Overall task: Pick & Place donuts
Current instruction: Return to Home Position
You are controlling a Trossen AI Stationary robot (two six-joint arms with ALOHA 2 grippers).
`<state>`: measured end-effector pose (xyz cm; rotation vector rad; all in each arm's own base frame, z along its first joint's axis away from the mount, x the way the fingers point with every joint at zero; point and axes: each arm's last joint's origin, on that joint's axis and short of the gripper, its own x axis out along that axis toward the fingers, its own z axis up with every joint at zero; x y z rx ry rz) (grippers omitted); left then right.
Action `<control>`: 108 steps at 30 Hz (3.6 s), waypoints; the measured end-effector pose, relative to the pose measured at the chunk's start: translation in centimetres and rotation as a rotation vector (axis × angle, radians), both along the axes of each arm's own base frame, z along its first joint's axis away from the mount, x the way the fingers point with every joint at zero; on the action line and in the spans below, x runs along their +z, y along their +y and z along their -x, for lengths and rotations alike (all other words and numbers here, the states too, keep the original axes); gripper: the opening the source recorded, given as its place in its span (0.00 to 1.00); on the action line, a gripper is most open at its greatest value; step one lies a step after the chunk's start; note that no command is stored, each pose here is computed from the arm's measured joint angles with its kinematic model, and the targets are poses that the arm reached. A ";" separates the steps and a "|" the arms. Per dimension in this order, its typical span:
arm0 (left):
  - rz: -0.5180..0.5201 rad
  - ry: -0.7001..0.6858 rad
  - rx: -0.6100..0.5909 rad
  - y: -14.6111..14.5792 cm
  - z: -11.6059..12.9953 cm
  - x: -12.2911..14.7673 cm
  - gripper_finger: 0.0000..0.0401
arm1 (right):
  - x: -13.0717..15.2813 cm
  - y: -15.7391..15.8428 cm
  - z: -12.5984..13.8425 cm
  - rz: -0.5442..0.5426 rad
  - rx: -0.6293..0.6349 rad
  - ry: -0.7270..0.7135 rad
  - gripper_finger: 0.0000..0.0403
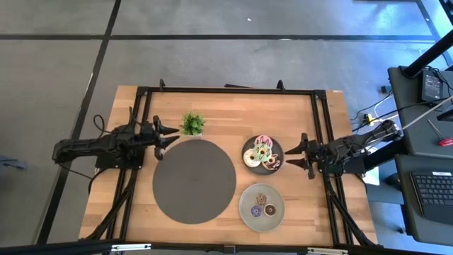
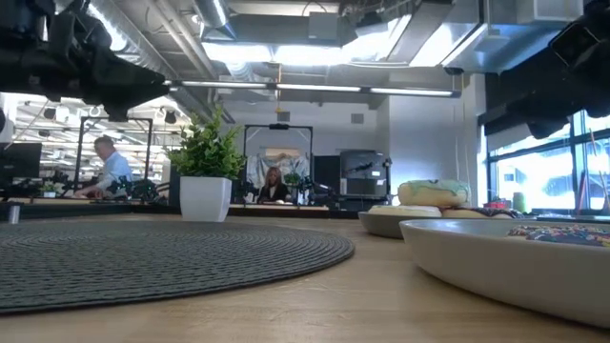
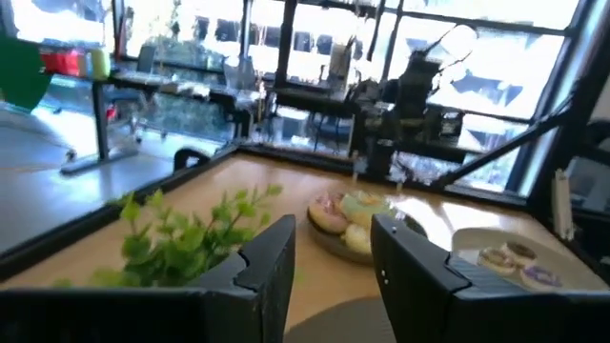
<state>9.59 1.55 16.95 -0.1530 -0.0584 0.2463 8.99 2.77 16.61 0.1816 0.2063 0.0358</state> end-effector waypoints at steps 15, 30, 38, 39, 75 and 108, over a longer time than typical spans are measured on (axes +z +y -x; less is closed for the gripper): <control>0.025 0.009 0.022 0.5 0.1 0.0 0.34 | 0.8 -0.2 0.4 0.129 0.026 -0.095 0.42; 0.025 0.008 0.030 0.6 0.2 0.0 0.34 | 1.3 0.1 0.0 0.191 0.057 -0.284 0.42; 0.020 -0.008 0.030 0.6 0.2 0.2 0.33 | 0.6 -0.4 -0.4 0.219 -0.015 -0.274 0.42; 0.016 -0.007 0.031 0.6 0.2 0.2 0.33 | 0.6 -0.6 -0.4 0.229 -0.032 -0.274 0.42; -0.052 0.028 0.039 0.6 0.2 0.0 0.33 | -0.9 -3.3 -1.7 0.249 -0.260 -0.069 0.42; -0.060 0.031 0.040 0.6 0.2 0.0 0.33 | 0.6 -3.5 -0.6 0.348 -0.297 -0.228 0.42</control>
